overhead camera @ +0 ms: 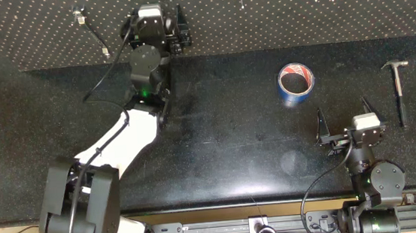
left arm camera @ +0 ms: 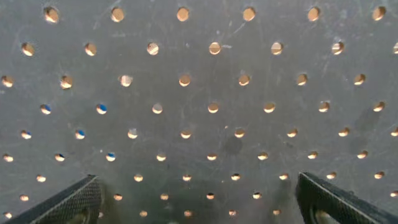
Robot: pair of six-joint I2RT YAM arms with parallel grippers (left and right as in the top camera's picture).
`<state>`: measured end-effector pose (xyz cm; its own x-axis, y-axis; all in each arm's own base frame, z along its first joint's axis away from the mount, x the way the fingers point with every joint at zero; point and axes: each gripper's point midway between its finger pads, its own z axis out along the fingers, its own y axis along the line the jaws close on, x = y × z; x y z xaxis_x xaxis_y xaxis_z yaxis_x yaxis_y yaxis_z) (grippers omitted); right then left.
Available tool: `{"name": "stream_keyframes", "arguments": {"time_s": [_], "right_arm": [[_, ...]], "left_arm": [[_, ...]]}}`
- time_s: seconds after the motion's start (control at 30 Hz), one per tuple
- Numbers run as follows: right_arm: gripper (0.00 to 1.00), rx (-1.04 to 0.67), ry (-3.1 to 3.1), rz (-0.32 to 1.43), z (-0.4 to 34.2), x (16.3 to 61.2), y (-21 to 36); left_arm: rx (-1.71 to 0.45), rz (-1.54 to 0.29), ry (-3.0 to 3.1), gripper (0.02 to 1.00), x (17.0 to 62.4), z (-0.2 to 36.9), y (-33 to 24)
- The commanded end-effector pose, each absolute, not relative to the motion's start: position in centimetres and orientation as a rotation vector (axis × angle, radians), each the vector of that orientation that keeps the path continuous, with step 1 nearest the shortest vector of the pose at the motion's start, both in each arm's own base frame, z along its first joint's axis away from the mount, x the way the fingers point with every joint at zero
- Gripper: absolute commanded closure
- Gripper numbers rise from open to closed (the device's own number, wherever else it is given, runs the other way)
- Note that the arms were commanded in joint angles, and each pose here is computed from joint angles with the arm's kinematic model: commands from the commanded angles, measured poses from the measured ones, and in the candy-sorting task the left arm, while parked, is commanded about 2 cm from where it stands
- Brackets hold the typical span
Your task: Place Tools Onto Pegboard
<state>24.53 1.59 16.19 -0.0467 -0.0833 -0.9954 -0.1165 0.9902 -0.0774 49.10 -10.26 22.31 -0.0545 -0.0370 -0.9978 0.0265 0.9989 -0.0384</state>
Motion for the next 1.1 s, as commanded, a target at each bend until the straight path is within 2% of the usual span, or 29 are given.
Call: {"name": "stream_keyframes", "arguments": {"time_s": [0.03, 0.2, 0.3, 0.43, 0.53, 0.6, 0.67, 0.87, 1.1], "right_arm": [[0.058, -0.167, 1.619, 0.023, 16.1, 24.5, 1.7], [0.058, -0.167, 1.619, 0.023, 16.1, 24.5, 1.7], [0.058, -0.167, 1.619, 0.023, 16.1, 24.5, 1.7], [0.058, -0.167, 1.619, 0.023, 16.1, 24.5, 1.7], [0.058, -0.167, 1.619, 0.023, 16.1, 24.5, 1.7], [0.058, -0.167, 1.619, 0.023, 16.1, 24.5, 1.7], [0.058, -0.167, 1.619, 0.023, 16.1, 24.5, 1.7], [0.058, -0.167, 1.619, 0.023, 16.1, 24.5, 1.7], [0.058, -0.167, 1.619, 0.023, 16.1, 24.5, 1.7]], "left_arm": [[0.002, -0.067, 1.623, 0.023, 48.1, 25.1, -10.2], [0.029, -0.037, 1.753, 0.023, 42.7, 27.8, -8.6], [0.080, -0.102, 1.760, 0.023, 39.1, 29.4, -8.4], [0.075, -0.127, 1.717, 0.023, 35.5, 29.1, -6.3], [0.049, -0.166, 1.696, 0.023, 32.4, 27.3, -3.9], [-0.107, -0.191, 1.677, 0.023, 31.2, 26.4, -1.4], [-0.149, -0.176, 1.654, 0.023, 29.7, 25.4, -0.3], [-0.142, -0.177, 1.589, 0.025, 25.9, 20.1, -0.3], [-0.149, -0.167, 1.555, 0.023, 24.7, 17.8, -0.1]]}}
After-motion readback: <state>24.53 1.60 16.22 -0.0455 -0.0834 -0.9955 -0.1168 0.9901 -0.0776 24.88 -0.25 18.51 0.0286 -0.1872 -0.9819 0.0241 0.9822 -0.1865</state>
